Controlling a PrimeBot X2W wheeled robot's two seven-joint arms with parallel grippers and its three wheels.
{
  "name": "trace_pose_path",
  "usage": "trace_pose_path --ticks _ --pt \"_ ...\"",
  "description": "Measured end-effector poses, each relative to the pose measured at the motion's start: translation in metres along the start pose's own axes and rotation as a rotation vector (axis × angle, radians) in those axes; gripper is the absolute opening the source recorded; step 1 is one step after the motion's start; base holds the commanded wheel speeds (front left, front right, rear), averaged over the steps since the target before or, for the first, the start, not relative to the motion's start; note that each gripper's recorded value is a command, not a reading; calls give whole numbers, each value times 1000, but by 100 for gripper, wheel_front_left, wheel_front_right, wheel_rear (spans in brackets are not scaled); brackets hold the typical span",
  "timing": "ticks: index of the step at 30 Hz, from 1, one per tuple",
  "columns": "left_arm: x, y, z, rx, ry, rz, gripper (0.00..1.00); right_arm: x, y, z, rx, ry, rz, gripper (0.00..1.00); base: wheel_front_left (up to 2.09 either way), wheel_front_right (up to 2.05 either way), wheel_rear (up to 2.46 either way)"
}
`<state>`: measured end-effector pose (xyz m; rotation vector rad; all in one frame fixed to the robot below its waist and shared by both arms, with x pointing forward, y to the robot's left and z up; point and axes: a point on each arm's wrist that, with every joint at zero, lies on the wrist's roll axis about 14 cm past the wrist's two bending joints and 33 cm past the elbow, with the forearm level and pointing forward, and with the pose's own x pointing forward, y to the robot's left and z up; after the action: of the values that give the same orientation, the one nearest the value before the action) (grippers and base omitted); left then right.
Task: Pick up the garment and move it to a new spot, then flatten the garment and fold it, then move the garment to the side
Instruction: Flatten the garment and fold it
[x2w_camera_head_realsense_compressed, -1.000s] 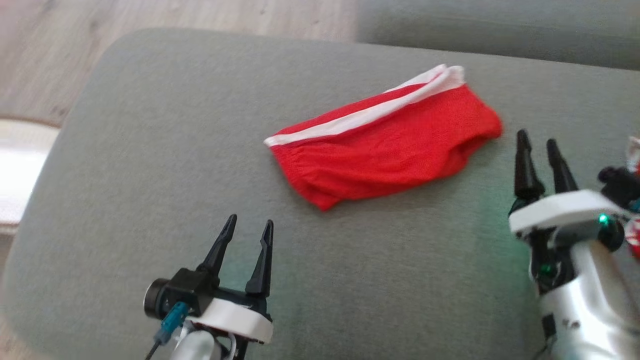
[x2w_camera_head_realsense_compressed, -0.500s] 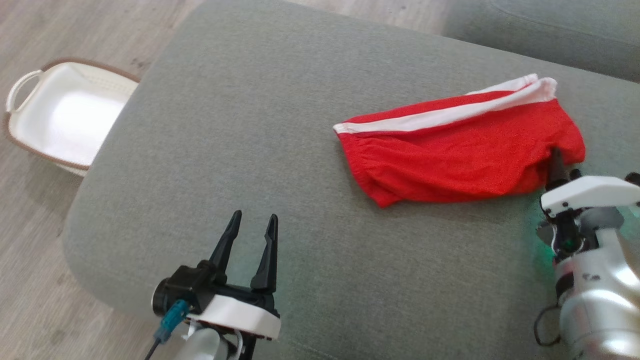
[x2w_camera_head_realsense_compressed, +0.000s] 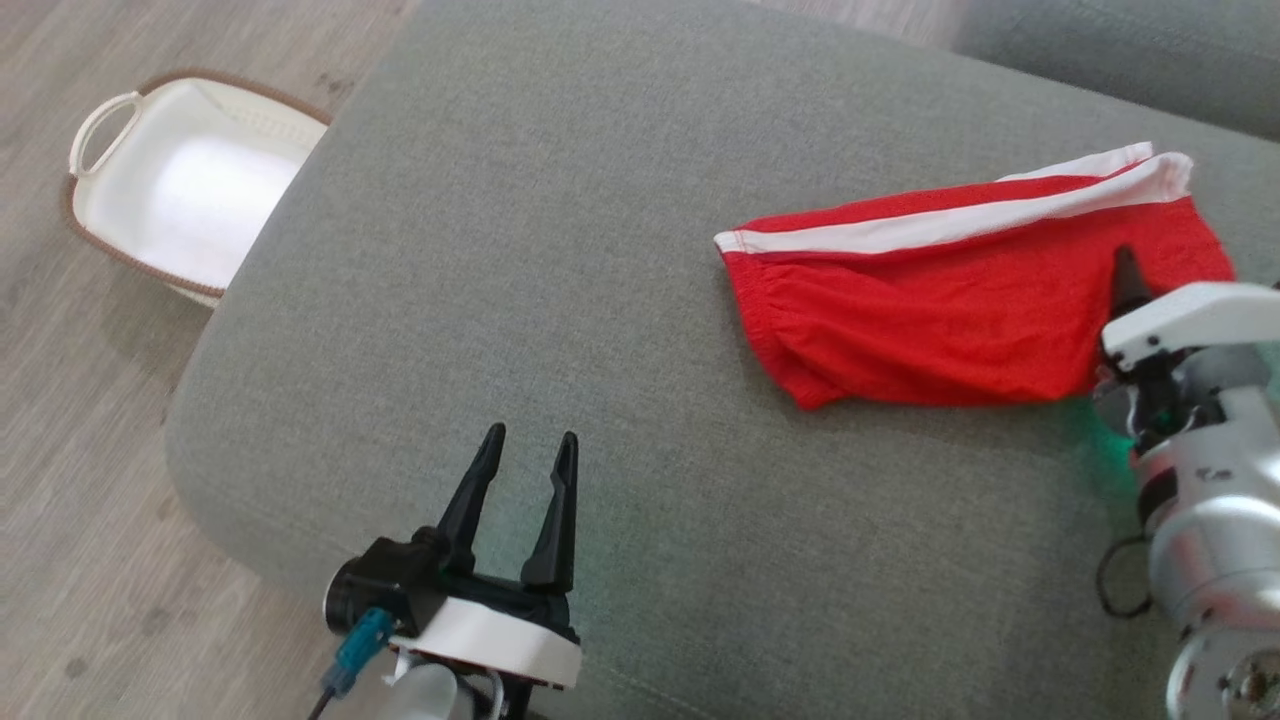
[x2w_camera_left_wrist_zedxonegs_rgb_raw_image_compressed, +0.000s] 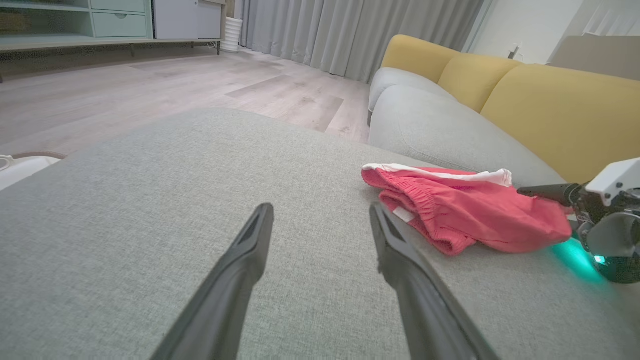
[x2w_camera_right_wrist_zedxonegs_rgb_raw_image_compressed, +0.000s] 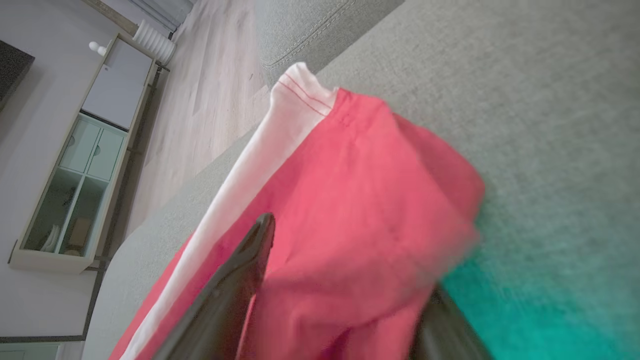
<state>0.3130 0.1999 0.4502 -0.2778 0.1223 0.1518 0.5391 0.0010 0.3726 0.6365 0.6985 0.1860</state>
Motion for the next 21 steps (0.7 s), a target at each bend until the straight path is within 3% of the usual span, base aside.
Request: trace_pose_path --ticks 8,9,21 --pt "4 1 -8 -2 33 15 100 21 0 13 -46 1 -3 100 0 0 0" --pt "6 1 -7 -2 30 13 100 23 1 13 -46 2 -1 0 0 0 0" --pt "17 -21 -4 -11 19 -71 100 9 6 36 19 -124 22 0 0 0 0"
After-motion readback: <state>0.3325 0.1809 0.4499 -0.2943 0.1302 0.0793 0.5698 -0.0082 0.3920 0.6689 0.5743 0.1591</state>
